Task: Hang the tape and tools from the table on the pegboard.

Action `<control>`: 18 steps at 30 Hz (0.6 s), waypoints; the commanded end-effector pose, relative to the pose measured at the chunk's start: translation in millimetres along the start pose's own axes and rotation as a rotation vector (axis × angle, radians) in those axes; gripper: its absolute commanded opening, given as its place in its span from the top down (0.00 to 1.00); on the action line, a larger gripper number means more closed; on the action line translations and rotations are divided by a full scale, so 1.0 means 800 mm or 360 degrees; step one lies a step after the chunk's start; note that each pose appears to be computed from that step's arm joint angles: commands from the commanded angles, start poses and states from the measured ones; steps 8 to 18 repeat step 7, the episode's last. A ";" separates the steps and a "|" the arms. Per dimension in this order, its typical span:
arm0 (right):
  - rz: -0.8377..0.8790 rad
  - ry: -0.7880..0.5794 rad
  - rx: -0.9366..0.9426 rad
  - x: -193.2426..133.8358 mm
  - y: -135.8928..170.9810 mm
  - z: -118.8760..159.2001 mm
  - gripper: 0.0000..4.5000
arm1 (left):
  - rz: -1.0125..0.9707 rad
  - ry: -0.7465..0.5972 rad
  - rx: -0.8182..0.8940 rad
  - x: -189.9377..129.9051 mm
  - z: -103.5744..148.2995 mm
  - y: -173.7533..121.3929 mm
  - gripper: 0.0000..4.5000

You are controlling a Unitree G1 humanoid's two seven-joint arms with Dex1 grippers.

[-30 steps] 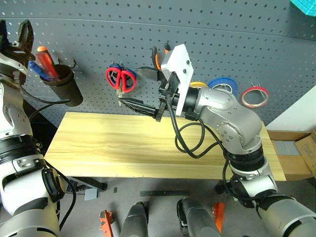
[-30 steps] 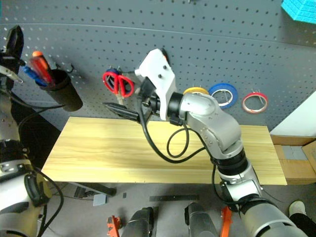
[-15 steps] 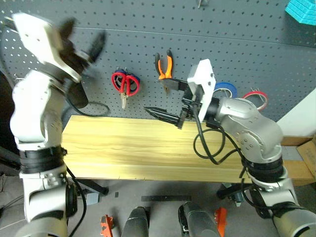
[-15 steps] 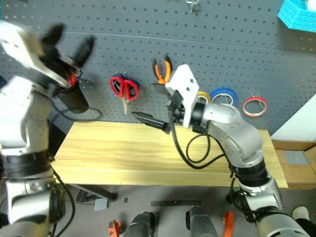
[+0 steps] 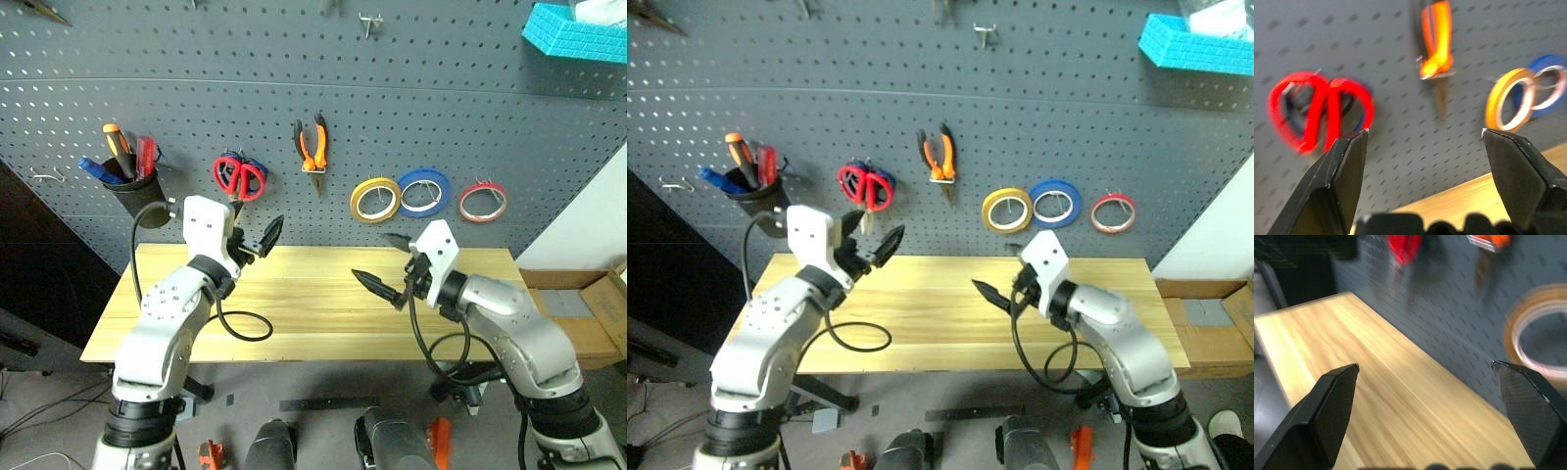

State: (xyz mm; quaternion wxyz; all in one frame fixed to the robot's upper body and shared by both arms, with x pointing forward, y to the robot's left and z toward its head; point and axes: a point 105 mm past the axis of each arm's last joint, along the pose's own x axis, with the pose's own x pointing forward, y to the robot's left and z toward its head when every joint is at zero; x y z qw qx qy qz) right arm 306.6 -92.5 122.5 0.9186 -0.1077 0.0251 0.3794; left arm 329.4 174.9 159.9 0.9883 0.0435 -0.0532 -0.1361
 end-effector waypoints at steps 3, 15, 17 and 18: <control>-0.0412 0.0039 -0.0037 -0.009 -0.048 -0.055 0.00 | 0.0255 0.0165 -0.0099 -0.028 -0.070 0.031 0.12; -0.0615 0.0105 0.0029 -0.020 -0.073 -0.092 0.00 | 0.0321 0.0267 -0.0075 -0.045 -0.104 0.040 0.12; -0.0615 0.0105 0.0029 -0.020 -0.073 -0.092 0.00 | 0.0321 0.0267 -0.0075 -0.045 -0.104 0.040 0.12; -0.0615 0.0105 0.0029 -0.020 -0.073 -0.092 0.00 | 0.0321 0.0267 -0.0075 -0.045 -0.104 0.040 0.12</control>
